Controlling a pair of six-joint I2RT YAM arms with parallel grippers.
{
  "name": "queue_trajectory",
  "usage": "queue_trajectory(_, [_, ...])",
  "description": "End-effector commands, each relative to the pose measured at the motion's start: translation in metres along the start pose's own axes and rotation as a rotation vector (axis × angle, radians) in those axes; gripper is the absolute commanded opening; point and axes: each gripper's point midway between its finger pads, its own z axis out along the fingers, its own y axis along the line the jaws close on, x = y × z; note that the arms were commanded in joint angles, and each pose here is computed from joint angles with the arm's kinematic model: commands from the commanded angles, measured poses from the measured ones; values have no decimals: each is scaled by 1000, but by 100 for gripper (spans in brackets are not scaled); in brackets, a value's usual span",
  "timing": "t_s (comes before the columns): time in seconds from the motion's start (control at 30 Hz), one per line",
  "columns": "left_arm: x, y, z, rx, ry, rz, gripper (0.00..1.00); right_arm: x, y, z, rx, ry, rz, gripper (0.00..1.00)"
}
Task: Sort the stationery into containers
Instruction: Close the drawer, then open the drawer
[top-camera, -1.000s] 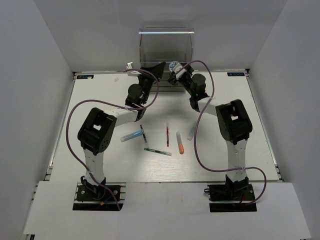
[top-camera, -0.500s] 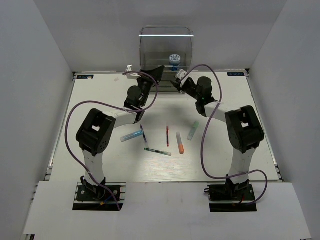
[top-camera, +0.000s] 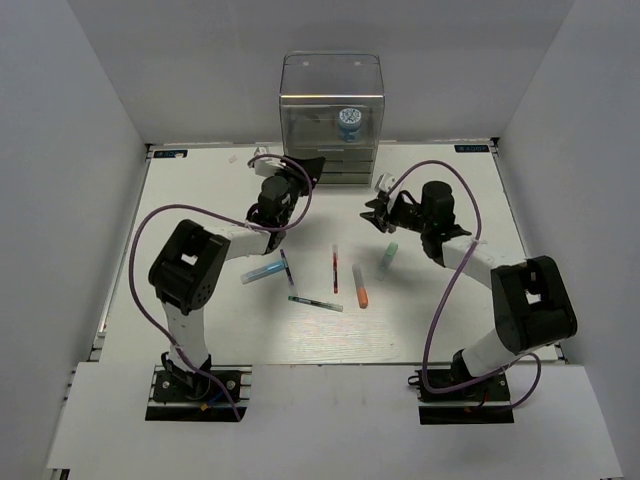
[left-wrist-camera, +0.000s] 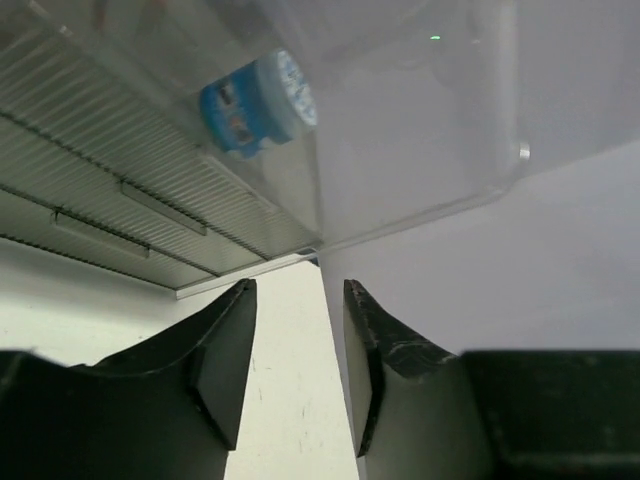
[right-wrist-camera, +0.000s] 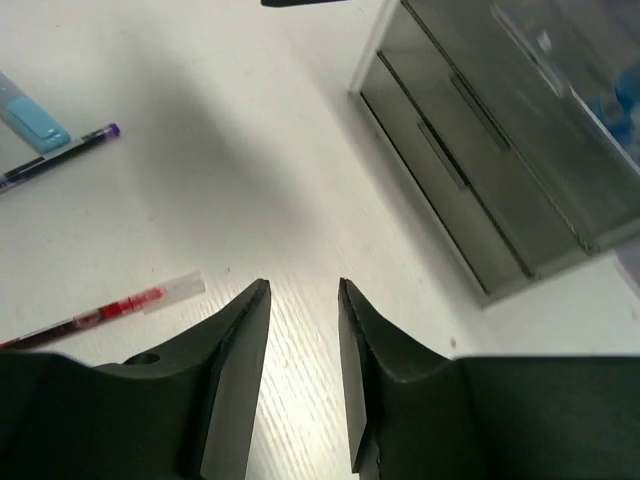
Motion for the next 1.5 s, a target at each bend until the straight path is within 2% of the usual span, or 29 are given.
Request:
queue_trajectory(0.0, [23,25,16,-83,63,-15,51,5,-10,-17,83,40,93,40])
queue_trajectory(0.07, [29,29,27,-88,64,-39,51,11,-9,-25,97,53,129,36])
queue_trajectory(0.1, [40,46,30,-115,89,-32,52,9,-8,-28,99,51,128,34])
queue_trajectory(0.13, [41,43,36,-107,84,-45,53,8,-9,-31,106,51,129,28])
queue_trajectory(0.2, [49,63,42,-144,103,-47,56,9,-8,-36,112,55,138,25])
queue_trajectory(0.37, [53,80,53,-198,92,-48,58,12,-17,-44,142,56,155,23])
queue_trajectory(0.87, [41,70,78,-143,23,-71,58,24,-27,-45,149,73,155,25])
queue_trajectory(1.03, [34,85,85,-187,-15,-75,58,24,-26,-45,141,72,155,25])
queue_trajectory(1.17, [26,89,92,-192,-51,-94,51,23,-27,-45,142,70,150,25])
queue_trajectory(1.3, [25,96,92,-209,-69,-90,34,21,-27,-45,141,68,146,25])
queue_trajectory(1.47, [17,102,92,-220,-94,-88,19,22,-26,-46,140,69,147,25])
